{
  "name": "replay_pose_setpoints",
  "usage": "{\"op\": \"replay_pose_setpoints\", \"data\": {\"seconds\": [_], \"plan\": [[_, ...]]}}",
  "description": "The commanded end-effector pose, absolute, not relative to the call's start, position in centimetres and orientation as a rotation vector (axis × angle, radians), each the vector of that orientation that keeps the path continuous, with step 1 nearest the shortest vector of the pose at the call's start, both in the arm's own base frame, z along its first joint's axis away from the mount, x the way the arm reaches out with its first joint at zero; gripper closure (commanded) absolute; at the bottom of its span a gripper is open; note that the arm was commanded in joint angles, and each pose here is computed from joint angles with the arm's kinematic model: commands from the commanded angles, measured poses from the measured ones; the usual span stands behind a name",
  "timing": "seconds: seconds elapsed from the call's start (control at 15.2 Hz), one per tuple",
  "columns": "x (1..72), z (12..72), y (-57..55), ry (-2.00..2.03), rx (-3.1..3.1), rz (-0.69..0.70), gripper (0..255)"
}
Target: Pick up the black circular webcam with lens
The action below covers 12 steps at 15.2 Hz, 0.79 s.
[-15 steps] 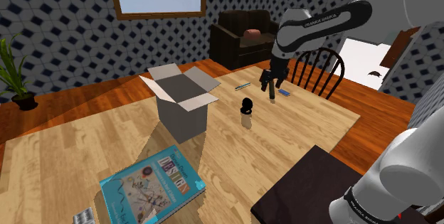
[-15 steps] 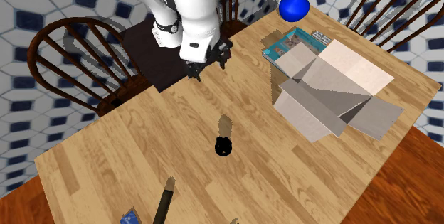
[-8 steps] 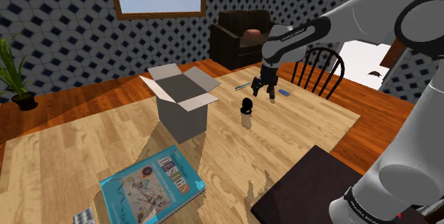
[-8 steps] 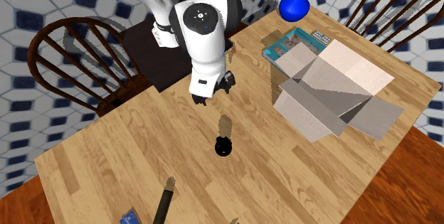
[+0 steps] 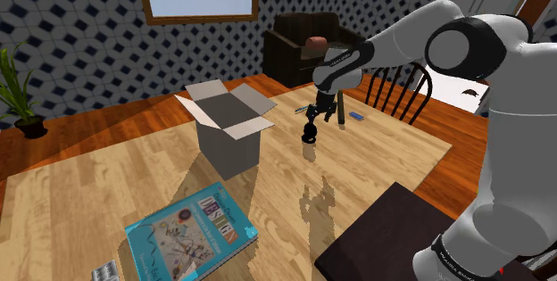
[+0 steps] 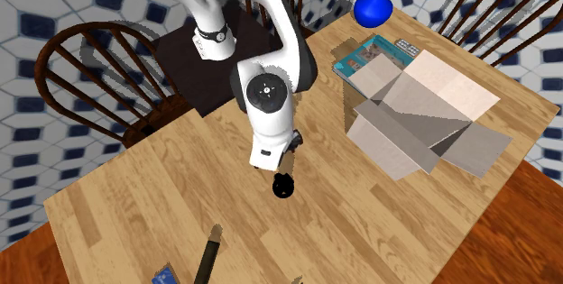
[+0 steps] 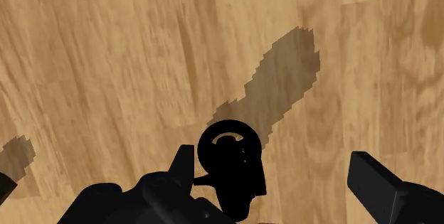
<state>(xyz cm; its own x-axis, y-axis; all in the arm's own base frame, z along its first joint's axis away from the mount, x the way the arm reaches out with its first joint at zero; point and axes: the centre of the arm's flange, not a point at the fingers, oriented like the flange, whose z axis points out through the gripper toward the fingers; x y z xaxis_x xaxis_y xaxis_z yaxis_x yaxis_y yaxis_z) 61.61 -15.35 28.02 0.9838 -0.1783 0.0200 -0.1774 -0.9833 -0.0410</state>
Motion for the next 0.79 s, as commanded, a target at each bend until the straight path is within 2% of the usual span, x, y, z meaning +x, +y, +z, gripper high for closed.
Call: {"op": "replay_pose_setpoints", "data": {"seconds": [0.0, 0.2, 0.73], "plan": [[63.5, 26.1, -16.1, 0.281, -3.091, -0.037, 0], [65.6, 23.7, -17.1, 0.287, -3.092, -0.036, 0], [65.5, 19.7, -17.1, 0.287, -3.092, -0.036, 0]]}}
